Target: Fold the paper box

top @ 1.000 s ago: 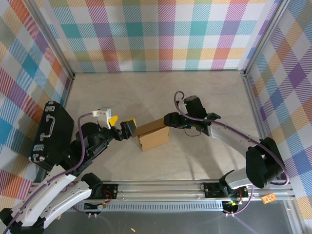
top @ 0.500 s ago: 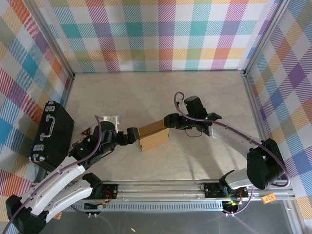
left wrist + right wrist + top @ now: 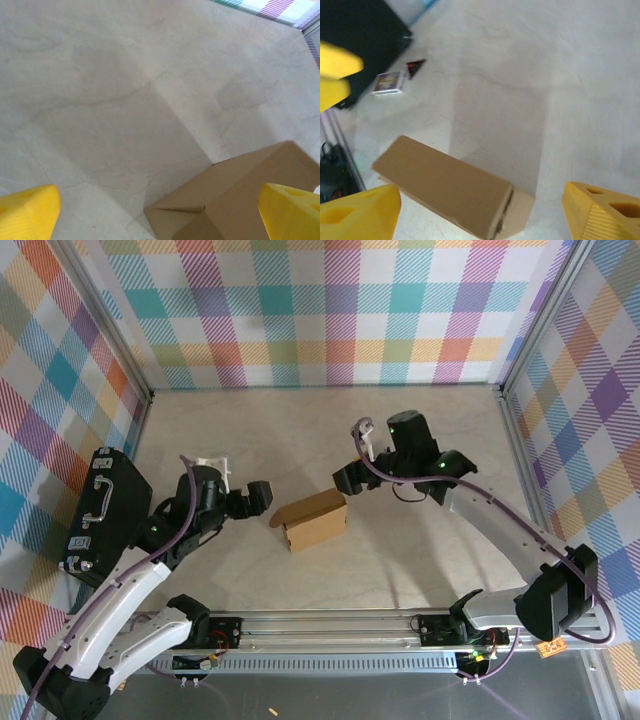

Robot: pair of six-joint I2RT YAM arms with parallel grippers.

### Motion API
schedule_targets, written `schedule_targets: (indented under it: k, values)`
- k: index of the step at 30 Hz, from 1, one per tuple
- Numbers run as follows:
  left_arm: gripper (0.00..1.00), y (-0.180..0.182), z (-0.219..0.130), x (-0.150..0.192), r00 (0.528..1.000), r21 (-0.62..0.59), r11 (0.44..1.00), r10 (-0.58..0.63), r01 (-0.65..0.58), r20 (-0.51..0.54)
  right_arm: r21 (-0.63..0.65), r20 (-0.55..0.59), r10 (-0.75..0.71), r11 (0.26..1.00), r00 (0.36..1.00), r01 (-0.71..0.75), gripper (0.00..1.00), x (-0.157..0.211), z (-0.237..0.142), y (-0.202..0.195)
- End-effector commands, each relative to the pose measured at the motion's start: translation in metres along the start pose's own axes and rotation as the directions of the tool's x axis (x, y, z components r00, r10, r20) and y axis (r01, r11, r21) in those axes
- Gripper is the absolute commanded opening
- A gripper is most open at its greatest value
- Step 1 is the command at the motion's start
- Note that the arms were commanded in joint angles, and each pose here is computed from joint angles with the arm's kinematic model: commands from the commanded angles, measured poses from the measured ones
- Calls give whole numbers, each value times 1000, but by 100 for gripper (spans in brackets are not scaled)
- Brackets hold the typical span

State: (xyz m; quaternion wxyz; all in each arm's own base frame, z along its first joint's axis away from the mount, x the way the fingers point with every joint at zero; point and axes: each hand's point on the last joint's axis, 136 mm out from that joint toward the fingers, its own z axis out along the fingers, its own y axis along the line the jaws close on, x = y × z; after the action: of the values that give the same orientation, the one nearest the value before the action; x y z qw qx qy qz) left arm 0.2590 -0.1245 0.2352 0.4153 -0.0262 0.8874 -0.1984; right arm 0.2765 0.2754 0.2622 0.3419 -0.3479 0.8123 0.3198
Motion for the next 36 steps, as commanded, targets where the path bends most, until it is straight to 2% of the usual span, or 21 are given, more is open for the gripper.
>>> schedule_targets:
  k: [1, 3, 5, 7, 9, 12, 15, 21, 25, 29, 33, 36]
  values:
    - [100, -10, -14, -1, 994, 46, 996, 77, -74, -73, -230, 11, -455, 865, 890, 445, 87, 16, -21, 51]
    - [100, -12, -16, 2, 993, 59, 996, 75, -69, -95, -279, 40, -659, 715, 751, 641, 94, 37, -22, 56]
    - [100, -16, -14, 7, 993, 88, 995, 55, -45, -109, -269, 58, -771, 600, 634, 753, 99, 49, -15, 49]
    - [100, -19, -13, 15, 990, 118, 992, 55, -40, -131, -260, 63, -816, 543, 575, 798, 99, 47, -7, 43]
    - [100, -12, -11, 20, 990, 92, 995, 45, -33, -130, -315, 85, -823, 512, 561, 799, 99, 44, 0, 46]
    - [100, -9, -11, 19, 993, 81, 997, 26, -17, -114, -322, 131, -839, 468, 528, 823, 99, 38, 17, 45]
    - [100, -6, -12, 15, 996, 65, 998, 15, -9, -91, -414, 121, -860, 410, 496, 813, 100, 52, 35, 51]
    - [100, 8, -17, 13, 998, 3, 1000, 7, -7, -64, -469, 107, -869, 384, 483, 795, 97, 63, 63, 52]
    - [100, 10, -19, 14, 999, 5, 1000, -4, 4, -50, -506, 56, -878, 386, 476, 771, 89, 71, 77, 47]
    - [100, 10, -19, 19, 998, 11, 1000, -15, 15, -59, -486, 50, -860, 424, 508, 764, 78, 68, 83, 45]
    - [100, 12, -19, 22, 998, 17, 999, -38, 39, -50, -490, 29, -857, 436, 514, 755, 55, 66, 81, 44]
    - [100, 15, -20, 22, 998, 15, 998, -53, 54, -24, -487, 26, -853, 445, 522, 752, 51, 67, 77, 46]
